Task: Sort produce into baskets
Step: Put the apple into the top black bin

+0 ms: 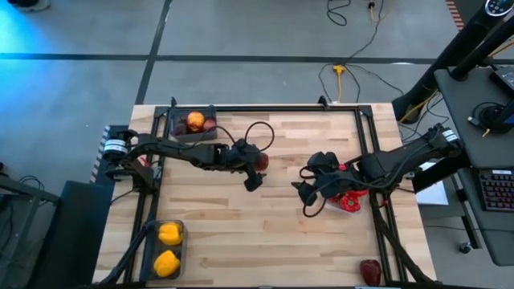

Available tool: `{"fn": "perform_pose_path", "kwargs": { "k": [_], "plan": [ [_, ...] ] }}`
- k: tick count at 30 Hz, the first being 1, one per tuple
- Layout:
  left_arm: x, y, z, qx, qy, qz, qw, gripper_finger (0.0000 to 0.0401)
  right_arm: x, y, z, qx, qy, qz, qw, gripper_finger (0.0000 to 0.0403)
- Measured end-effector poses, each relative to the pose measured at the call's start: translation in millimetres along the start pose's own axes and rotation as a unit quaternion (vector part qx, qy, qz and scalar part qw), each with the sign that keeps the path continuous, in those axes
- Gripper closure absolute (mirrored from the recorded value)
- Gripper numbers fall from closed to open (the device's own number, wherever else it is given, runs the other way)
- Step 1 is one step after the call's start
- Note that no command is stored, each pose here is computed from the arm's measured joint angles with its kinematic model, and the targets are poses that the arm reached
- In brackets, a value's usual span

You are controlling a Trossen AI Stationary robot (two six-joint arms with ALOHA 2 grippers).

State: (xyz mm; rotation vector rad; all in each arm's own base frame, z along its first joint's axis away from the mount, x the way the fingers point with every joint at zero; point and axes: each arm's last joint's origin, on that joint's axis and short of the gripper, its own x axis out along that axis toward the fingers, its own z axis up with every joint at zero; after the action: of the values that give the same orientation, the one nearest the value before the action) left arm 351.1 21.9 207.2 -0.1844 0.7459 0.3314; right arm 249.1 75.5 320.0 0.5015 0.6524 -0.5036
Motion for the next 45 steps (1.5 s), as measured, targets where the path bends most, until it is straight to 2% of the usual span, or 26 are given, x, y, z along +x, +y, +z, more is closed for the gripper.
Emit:
{"fn": "perform_pose_path", "kwargs": {
  "k": [3,10,17,22,28,31,33,37,40,43,45],
  "plan": [
    [2.7,3.0,-0.4,0.008,0.003,0.004,1.000,0.0003,3.3,-1.9,-3.9,0.011,0.005,-0.006,1.000,0.0035],
    [32.9,7.3,-11.7,0.030,0.013,0.052,0.998,0.0002,10.4,-5.3,-11.6,0.037,0.014,-0.018,0.999,0.0035],
    [52.5,5.2,-10.0,0.060,0.027,0.069,0.995,0.0001,23.5,3.9,-22.8,0.048,0.041,-0.021,0.998,0.0035],
    [70.8,9.0,-20.3,0.065,0.069,0.081,0.992,0.0001,36.4,15.7,-35.5,0.046,0.064,-0.015,0.997,0.0035],
    [86.4,9.0,-40.7,0.029,0.123,0.094,0.988,0.0001,46.3,23.3,-48.3,0.038,0.084,-0.022,0.995,0.0035],
    [89.1,9.5,-46.6,0.009,0.148,0.083,0.985,0.0008,47.8,23.9,-49.8,0.035,0.086,-0.025,0.995,0.0035],
    [86.5,9.8,-47.8,0.010,0.162,0.078,0.984,0.0027,47.7,23.6,-49.9,0.032,0.087,-0.026,0.995,0.0035],
    [70.0,9.1,-43.5,0.013,0.176,0.068,0.982,0.0089,44.0,19.9,-49.3,0.024,0.089,-0.037,0.995,0.0035],
    [43.8,11.7,-37.4,0.014,0.195,0.062,0.979,0.0094,40.4,16.1,-48.7,0.018,0.091,-0.048,0.995,0.0035],
    [5.5,13.4,-13.0,0.009,0.145,0.068,0.987,0.0094,39.5,14.0,-48.2,0.012,0.079,-0.061,0.995,0.0035],
    [-21.1,19.6,-3.8,0.016,0.127,0.096,0.987,0.0094,39.3,13.7,-47.1,0.011,0.064,-0.067,0.996,0.0035]
  ]
}}
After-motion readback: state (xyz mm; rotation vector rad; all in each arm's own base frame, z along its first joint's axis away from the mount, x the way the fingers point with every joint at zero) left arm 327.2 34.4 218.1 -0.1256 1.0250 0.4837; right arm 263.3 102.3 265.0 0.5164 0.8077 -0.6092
